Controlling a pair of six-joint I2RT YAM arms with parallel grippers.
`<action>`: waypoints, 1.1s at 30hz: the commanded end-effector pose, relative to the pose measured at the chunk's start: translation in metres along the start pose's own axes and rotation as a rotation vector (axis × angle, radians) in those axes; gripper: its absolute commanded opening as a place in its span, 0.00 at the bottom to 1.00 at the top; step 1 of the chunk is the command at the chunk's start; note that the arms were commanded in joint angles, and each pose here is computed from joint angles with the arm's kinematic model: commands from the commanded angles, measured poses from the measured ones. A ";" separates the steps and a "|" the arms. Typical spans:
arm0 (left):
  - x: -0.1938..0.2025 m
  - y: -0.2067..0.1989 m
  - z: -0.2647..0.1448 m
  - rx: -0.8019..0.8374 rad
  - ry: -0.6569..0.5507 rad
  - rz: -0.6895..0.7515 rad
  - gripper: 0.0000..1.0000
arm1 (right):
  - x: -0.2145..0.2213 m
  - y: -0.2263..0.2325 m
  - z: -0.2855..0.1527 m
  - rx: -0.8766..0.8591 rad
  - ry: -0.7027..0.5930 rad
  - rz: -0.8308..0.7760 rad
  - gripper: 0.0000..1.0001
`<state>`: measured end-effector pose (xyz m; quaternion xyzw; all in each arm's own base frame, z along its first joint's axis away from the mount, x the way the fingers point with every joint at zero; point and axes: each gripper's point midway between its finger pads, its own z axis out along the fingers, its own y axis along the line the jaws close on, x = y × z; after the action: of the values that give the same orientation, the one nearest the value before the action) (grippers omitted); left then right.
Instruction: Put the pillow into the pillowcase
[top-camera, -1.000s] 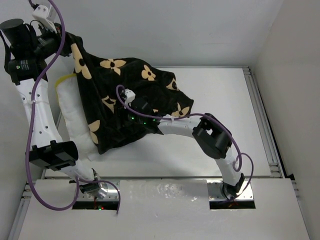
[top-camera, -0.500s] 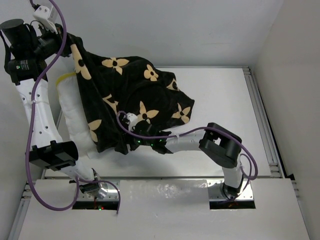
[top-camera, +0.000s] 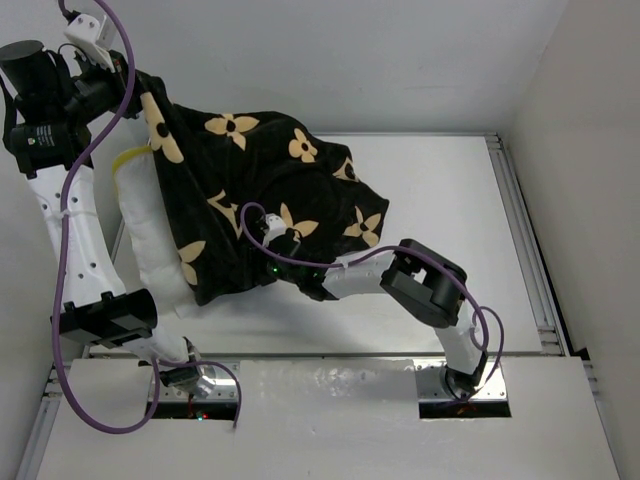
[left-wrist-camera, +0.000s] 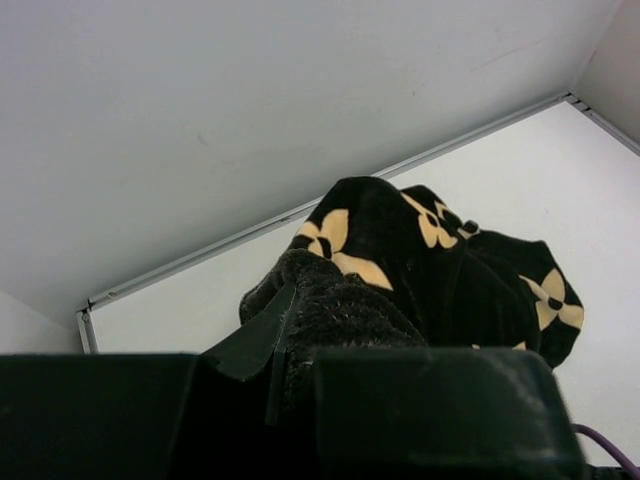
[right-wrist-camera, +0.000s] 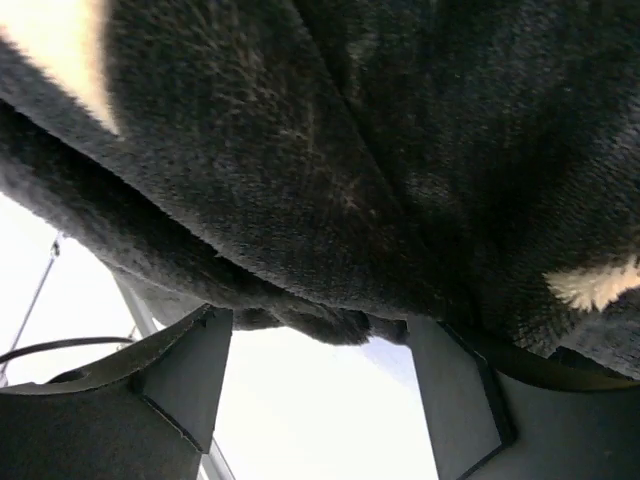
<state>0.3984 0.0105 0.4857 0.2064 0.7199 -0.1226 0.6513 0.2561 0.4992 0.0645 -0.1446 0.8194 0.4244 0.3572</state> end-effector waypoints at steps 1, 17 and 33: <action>-0.039 -0.020 -0.015 0.033 -0.107 0.094 0.00 | -0.017 0.010 -0.006 0.012 -0.053 0.005 0.70; -0.019 0.013 -0.012 -0.100 -0.056 0.084 0.00 | -0.082 0.047 -0.059 -0.084 -0.264 -0.047 0.00; -0.050 0.054 -0.055 -0.395 -0.105 0.205 0.00 | -0.407 0.085 -0.399 0.198 -0.990 -0.374 0.00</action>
<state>0.4116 0.0869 0.4555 0.1130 0.7662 0.0219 0.6323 0.3149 0.2271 0.5298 -0.0193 0.5635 0.3474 0.7493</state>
